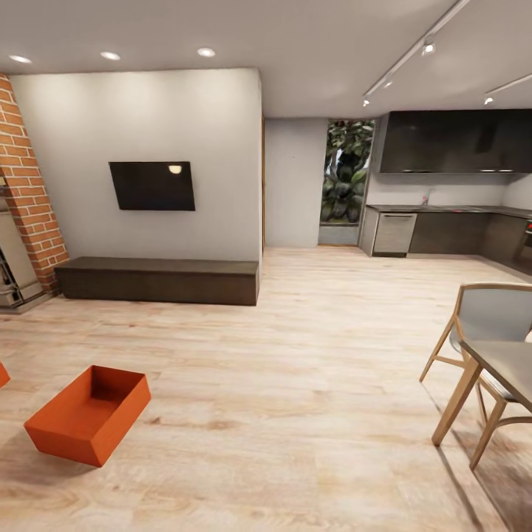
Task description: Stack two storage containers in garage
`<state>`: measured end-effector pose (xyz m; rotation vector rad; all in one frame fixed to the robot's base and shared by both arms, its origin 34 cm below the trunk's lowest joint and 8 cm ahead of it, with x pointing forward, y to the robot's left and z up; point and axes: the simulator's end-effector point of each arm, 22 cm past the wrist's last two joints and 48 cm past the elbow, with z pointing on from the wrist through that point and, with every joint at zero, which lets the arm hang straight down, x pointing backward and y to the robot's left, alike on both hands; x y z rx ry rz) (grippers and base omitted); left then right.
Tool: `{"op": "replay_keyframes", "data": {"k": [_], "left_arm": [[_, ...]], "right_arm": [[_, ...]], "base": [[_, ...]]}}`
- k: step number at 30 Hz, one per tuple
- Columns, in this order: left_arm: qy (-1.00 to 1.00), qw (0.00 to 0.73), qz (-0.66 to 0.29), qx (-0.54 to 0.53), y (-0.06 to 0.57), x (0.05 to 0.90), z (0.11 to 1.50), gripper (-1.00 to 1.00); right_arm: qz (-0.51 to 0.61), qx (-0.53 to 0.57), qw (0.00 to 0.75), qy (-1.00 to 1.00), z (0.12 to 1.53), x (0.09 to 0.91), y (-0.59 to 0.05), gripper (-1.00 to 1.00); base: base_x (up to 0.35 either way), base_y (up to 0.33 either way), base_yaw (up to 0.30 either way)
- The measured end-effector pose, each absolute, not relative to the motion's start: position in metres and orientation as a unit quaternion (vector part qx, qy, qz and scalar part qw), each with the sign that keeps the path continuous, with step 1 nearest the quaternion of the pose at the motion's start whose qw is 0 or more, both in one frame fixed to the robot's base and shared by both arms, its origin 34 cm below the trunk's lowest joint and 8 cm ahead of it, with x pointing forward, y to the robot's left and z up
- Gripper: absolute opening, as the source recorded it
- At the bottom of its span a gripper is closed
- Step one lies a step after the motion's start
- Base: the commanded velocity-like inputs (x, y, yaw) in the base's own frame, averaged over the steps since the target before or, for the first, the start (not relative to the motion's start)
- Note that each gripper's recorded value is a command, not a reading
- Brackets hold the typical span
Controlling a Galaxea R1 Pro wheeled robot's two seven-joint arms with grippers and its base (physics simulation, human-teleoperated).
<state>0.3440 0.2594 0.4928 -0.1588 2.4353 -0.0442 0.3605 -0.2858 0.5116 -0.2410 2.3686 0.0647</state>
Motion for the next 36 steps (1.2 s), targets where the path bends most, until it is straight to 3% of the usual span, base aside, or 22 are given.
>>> {"op": "replay_keyframes", "data": {"k": [36], "left_arm": [[0.937, 0.345, -0.014, -0.061, 0.2614, 0.3448, 0.4932, 1.0]], "right_arm": [[0.025, -0.094, 0.371, 0.924, 0.5116, 0.3605, -0.2856, 1.0]], "base": [[0.326, 0.0, 0.0]]}}
